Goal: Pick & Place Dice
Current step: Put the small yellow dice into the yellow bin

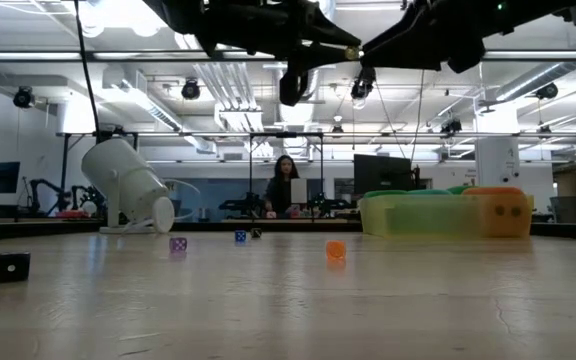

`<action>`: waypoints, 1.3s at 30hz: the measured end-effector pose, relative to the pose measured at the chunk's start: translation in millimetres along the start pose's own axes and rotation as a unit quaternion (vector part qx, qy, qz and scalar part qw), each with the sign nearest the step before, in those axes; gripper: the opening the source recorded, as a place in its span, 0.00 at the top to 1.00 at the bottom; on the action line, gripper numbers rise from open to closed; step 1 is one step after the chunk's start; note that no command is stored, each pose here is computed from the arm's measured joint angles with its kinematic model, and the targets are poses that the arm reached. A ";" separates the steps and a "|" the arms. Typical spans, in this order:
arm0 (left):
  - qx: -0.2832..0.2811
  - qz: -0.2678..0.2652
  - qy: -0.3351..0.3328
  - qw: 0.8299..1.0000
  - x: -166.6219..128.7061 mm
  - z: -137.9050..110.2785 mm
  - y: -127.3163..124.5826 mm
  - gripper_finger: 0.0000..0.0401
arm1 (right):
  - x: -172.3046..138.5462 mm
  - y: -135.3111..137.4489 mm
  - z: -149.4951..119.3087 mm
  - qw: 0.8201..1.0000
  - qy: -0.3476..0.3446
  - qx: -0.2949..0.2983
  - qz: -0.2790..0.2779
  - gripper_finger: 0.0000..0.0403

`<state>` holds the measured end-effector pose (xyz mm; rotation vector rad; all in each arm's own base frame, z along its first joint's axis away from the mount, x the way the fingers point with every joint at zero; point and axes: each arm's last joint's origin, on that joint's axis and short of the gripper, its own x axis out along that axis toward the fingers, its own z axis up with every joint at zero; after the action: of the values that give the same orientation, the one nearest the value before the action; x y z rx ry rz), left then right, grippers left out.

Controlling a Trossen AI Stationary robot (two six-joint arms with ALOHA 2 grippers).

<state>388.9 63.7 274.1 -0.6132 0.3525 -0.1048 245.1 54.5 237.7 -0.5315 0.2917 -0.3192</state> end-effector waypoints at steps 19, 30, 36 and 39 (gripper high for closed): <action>-0.023 0.002 -0.017 1.000 0.0 2.6 -0.9 0.85 | -0.3 -2.4 5.6 1.000 -0.026 0.009 -0.004 0.01; -0.024 0.000 -0.013 1.000 0.1 2.0 -1.0 0.85 | -0.3 -2.5 5.4 1.000 -0.024 0.009 -0.007 0.01; -0.024 0.001 -0.011 1.000 0.1 1.7 -0.8 0.85 | -0.3 -2.5 5.5 1.000 -0.025 0.009 -0.008 0.06; -0.025 0.001 -0.010 1.000 0.1 1.5 -0.8 0.85 | -0.3 -2.6 5.6 1.000 -0.025 0.007 -0.008 0.13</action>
<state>389.5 63.9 275.6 -0.6628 0.3370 -0.0887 246.2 55.0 243.7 -0.5273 0.2371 -0.3232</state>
